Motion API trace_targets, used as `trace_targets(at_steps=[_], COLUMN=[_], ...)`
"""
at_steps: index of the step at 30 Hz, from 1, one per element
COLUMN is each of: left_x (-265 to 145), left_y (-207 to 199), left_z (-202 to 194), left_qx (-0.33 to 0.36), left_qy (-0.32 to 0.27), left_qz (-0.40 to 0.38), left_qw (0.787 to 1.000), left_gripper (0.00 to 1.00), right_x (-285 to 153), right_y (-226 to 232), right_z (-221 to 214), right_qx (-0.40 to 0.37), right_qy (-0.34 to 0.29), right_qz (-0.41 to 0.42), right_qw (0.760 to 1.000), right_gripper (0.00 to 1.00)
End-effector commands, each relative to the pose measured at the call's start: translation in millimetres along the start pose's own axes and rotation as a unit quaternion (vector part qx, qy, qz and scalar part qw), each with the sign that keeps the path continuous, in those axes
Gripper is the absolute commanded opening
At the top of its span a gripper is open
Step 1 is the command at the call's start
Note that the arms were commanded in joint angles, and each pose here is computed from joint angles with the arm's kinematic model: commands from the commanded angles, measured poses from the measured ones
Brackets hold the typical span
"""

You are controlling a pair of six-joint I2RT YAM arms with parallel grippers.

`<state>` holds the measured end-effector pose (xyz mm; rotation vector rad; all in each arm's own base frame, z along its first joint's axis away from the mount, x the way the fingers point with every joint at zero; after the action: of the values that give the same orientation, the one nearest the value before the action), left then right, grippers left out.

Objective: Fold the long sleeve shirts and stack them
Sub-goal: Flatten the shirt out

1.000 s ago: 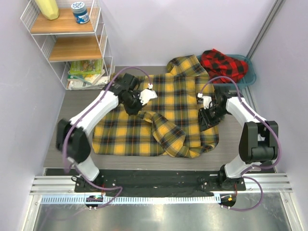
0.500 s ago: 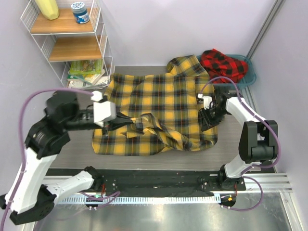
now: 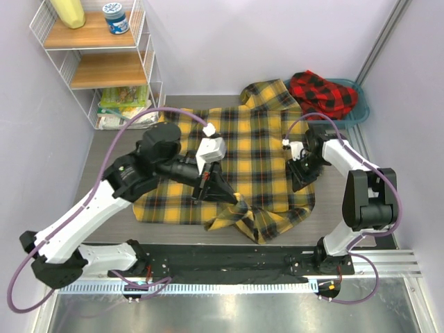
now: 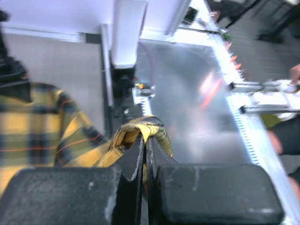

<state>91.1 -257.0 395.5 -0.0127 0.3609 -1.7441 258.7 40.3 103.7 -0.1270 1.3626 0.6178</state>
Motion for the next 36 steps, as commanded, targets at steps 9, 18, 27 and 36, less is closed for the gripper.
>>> trace_targets(at_steps=[9, 18, 27, 36], left_x=[11.4, -48.0, -126.5, -172.7], left_y=[-7.4, 119.3, 175.8, 241.4], left_z=[67.6, -120.1, -201.9, -288.9], left_qx=[-0.003, -0.048, -0.023, -0.116], left_qy=[-0.097, 0.151, 0.314, 0.449], left_qz=[0.012, 0.320, 0.418, 0.412], left_qw=[0.995, 0.934, 0.852, 0.784], left_gripper=[0.00, 0.00, 0.49, 0.37], right_x=[-11.5, 5.5, -10.1, 33.2], right_y=[49.4, 37.4, 29.4, -7.6], right_z=[14.9, -4.1, 13.4, -7.6], right_qx=[-0.089, -0.097, -0.122, -0.151], right_qy=[-0.026, 0.033, 0.001, 0.079], right_qz=[0.013, -0.016, -0.061, -0.125], right_qw=[0.996, 0.995, 0.991, 0.977], right_gripper=[0.29, 0.29, 0.29, 0.29])
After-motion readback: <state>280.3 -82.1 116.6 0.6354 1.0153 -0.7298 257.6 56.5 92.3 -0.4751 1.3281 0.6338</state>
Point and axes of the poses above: each gripper's point midway between its finger pads, its own x axis out along the fingers, its own y axis along the line the jaws close on, z = x × y, the point moved 5 cm from there along -x, back along the fingers
